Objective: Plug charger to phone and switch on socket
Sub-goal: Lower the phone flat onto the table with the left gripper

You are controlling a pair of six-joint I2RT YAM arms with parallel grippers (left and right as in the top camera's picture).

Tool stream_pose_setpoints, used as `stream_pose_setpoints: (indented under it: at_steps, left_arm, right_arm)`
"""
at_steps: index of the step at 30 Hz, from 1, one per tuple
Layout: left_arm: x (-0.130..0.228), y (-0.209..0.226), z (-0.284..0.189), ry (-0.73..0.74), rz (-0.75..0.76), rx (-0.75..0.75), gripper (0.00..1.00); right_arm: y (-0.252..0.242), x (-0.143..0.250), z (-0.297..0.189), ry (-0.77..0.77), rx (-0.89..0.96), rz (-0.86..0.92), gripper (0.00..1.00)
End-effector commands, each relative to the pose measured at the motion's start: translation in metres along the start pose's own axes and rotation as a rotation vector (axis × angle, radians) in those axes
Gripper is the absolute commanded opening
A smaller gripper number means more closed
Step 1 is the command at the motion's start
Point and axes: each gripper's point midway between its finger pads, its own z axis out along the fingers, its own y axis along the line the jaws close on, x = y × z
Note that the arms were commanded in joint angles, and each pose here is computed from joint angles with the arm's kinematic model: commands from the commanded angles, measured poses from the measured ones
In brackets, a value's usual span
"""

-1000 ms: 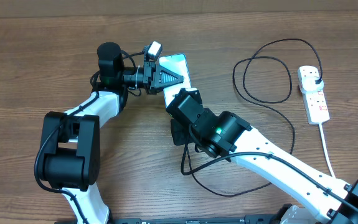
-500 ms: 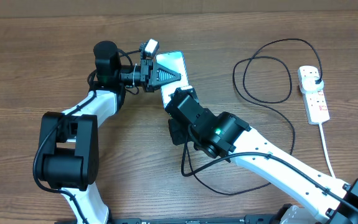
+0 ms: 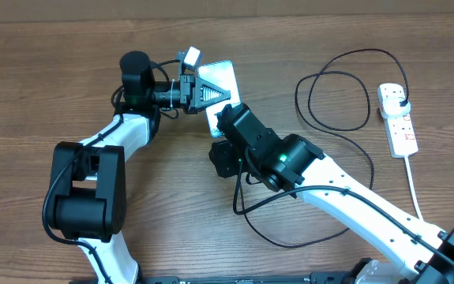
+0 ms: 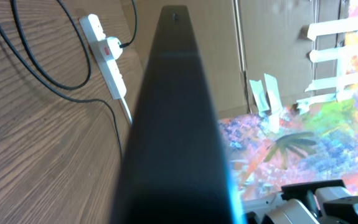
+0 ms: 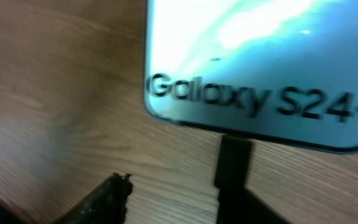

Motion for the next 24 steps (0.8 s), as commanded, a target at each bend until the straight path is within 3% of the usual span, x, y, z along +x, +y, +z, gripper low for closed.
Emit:
stream_pose_setpoints:
  at_steps: [1, 9, 16, 24]
  left_arm:
    - [0.006, -0.003, 0.018, 0.017, 0.055, 0.000, 0.04]
    - [-0.001, 0.006, 0.048, -0.055, 0.068, -0.055, 0.04]
    - [-0.004, 0.039, 0.066, -0.095, 0.037, -0.233, 0.04]
    - [0.010, 0.072, 0.057, 0.064, 0.035, -0.453, 0.04]
  right_arm:
    - [0.005, -0.032, -0.046, -0.132, -0.038, 0.006, 0.56]
    - [-0.028, -0.046, -0.141, -0.317, -0.050, 0.086, 0.72]
    - [-0.089, -0.041, -0.245, -0.607, 0.076, 0.210, 0.81]
    - [-0.109, -0.031, -0.264, -0.653, 0.154, 0.251, 0.85]
